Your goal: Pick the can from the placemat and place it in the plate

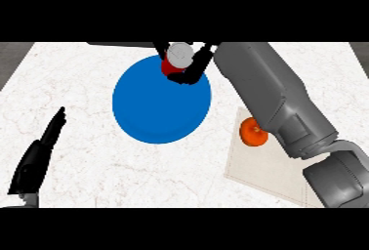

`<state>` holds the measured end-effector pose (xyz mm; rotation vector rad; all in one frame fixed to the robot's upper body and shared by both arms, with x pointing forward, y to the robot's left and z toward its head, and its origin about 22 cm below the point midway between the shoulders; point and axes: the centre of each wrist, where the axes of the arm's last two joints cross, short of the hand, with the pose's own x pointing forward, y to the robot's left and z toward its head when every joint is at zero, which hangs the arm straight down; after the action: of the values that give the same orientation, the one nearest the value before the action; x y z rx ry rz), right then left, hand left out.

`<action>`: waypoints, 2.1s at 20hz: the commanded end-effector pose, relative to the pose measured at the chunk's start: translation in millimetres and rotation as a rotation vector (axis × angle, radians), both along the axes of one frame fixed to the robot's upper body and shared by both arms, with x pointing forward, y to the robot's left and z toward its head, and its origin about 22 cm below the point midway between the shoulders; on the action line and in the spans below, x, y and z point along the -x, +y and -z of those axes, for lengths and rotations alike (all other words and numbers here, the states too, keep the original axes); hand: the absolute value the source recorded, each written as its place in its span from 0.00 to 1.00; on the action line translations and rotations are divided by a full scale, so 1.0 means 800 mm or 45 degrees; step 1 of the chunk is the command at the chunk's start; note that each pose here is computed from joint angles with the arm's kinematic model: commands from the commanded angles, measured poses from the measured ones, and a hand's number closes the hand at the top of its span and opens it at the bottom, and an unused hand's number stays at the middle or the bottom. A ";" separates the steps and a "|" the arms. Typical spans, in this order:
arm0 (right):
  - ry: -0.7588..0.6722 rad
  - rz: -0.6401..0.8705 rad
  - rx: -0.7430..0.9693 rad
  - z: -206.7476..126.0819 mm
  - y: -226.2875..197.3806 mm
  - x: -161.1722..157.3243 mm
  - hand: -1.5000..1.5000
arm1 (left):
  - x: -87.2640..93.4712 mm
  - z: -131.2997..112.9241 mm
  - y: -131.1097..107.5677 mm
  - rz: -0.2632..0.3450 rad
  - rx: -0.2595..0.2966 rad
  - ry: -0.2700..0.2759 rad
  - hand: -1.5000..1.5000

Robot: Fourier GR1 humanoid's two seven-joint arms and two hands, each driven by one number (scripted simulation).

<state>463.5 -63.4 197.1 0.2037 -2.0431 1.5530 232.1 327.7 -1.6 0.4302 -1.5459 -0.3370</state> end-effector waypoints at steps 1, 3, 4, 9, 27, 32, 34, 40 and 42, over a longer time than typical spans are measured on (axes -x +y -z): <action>0.029 -0.066 0.090 0.033 0.043 0.015 1.00 | -0.001 -0.002 0.001 -0.006 -0.010 -0.007 0.50; 0.017 -0.039 0.124 0.037 0.042 0.015 1.00 | -0.008 -0.004 -0.007 -0.008 0.010 -0.024 0.50; 0.034 -0.053 0.165 0.027 0.048 0.015 1.00 | -0.002 0.006 -0.022 -0.004 0.003 0.015 0.50; 0.215 -0.053 0.202 0.093 0.025 0.022 1.00 | -0.016 -0.010 -0.010 0.054 0.001 -0.009 0.50; 0.597 0.334 -0.343 0.087 0.015 0.015 0.00 | -0.016 -0.006 0.008 0.015 0.012 -0.017 0.50; 0.755 0.364 -0.479 0.066 -0.026 -0.003 0.00 | -0.014 -0.003 -0.006 0.022 -0.004 -0.011 0.50; 0.789 0.381 -0.592 0.088 -0.050 -0.003 0.00 | -0.008 -0.003 0.000 0.028 -0.007 -0.045 0.50; 0.751 0.343 -0.662 0.054 -0.127 -0.020 0.00 | -0.017 -0.013 -0.006 0.056 -0.014 -0.047 0.50; 0.724 0.311 -0.658 0.056 -0.145 -0.020 0.00 | -0.026 -0.017 -0.020 0.073 -0.007 -0.098 0.50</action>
<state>476.5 -151.0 144.4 0.4834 -1.8262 0.6982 246.3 317.1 5.9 0.4100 -1.5982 -0.3675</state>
